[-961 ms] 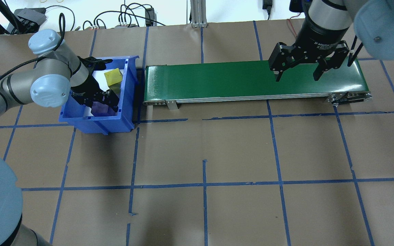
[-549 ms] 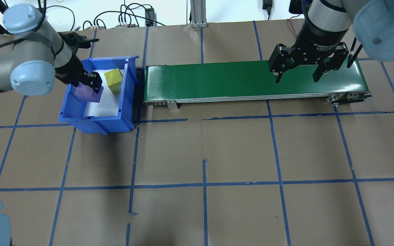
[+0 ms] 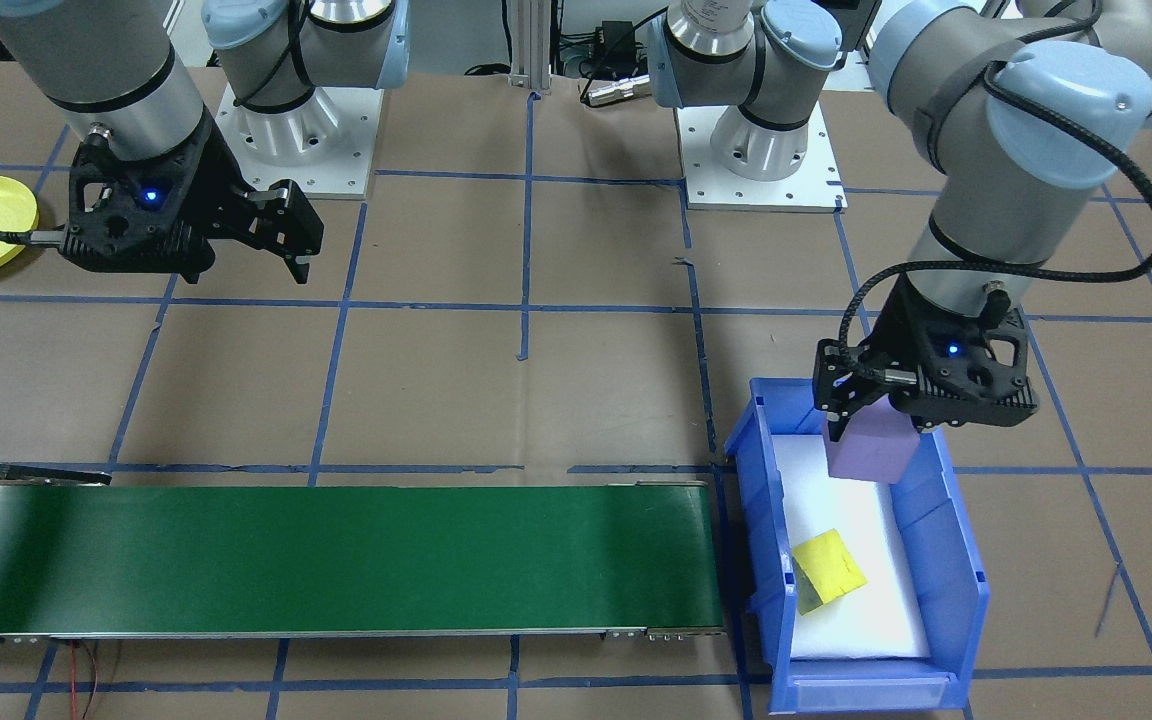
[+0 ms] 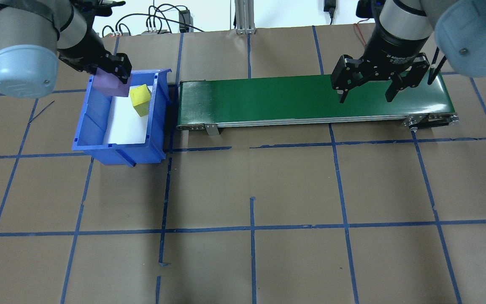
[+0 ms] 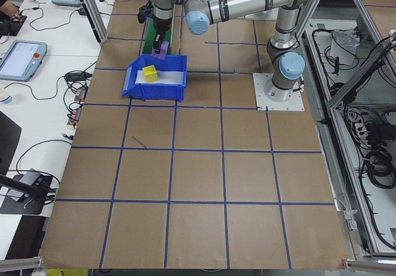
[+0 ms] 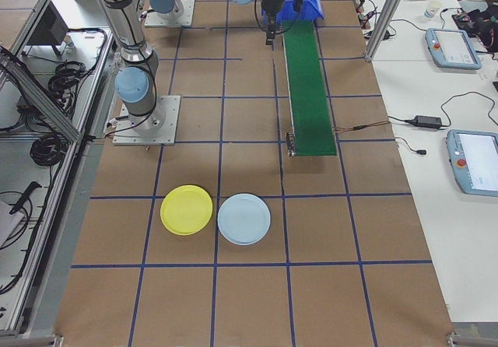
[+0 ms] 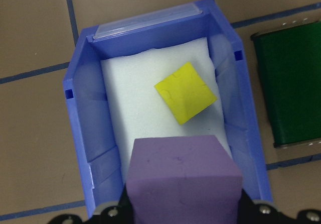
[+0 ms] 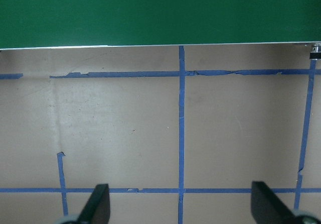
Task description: Move block left to right into plate
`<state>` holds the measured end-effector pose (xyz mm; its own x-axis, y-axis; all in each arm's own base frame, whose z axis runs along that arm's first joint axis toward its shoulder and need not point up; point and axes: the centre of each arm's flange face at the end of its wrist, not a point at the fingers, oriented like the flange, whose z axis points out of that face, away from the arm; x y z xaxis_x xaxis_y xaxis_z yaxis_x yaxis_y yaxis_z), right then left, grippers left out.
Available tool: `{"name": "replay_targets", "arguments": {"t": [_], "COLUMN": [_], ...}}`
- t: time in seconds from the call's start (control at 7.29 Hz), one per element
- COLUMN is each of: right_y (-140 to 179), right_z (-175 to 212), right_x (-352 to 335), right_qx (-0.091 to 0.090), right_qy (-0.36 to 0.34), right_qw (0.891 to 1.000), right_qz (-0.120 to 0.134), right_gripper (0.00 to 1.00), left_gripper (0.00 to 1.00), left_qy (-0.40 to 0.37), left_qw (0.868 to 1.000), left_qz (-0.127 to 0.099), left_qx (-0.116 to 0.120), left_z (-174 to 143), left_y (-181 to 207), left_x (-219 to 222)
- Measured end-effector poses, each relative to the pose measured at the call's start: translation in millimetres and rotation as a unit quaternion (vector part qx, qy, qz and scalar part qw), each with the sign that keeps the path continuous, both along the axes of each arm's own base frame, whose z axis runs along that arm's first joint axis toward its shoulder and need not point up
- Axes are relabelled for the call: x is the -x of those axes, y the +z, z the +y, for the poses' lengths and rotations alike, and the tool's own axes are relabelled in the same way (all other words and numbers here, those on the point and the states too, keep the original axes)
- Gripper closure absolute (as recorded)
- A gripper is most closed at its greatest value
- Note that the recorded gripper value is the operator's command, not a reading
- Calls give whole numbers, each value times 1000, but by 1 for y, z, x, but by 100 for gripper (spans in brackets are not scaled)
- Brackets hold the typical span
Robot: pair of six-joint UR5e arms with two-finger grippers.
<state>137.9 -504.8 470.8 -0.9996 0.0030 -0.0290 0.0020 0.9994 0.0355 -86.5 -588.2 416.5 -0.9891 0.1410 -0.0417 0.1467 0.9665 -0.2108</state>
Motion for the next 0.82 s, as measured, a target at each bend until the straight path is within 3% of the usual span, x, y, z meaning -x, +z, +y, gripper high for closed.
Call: {"name": "replay_targets", "arguments": {"t": [0.55, 0.69, 0.82], "right_y": [0, 0, 0], "right_z": [0, 0, 0], "right_x": [1, 2, 2], "right_qx": [-1, -1, -1], "right_qy": [-1, -1, -1], "right_qw": [1000, 1000, 1000], "right_qz": [0, 1, 1], "right_gripper": [0, 0, 0], "left_gripper": [45, 11, 0], "left_qy": [24, 22, 18], "left_qw": [999, 999, 999], "left_qz": [28, 38, 48], "left_qx": [12, 10, 4], "left_z": [-35, -37, -38], "left_y": [-87, -98, -107], "left_x": [96, 108, 114]}}
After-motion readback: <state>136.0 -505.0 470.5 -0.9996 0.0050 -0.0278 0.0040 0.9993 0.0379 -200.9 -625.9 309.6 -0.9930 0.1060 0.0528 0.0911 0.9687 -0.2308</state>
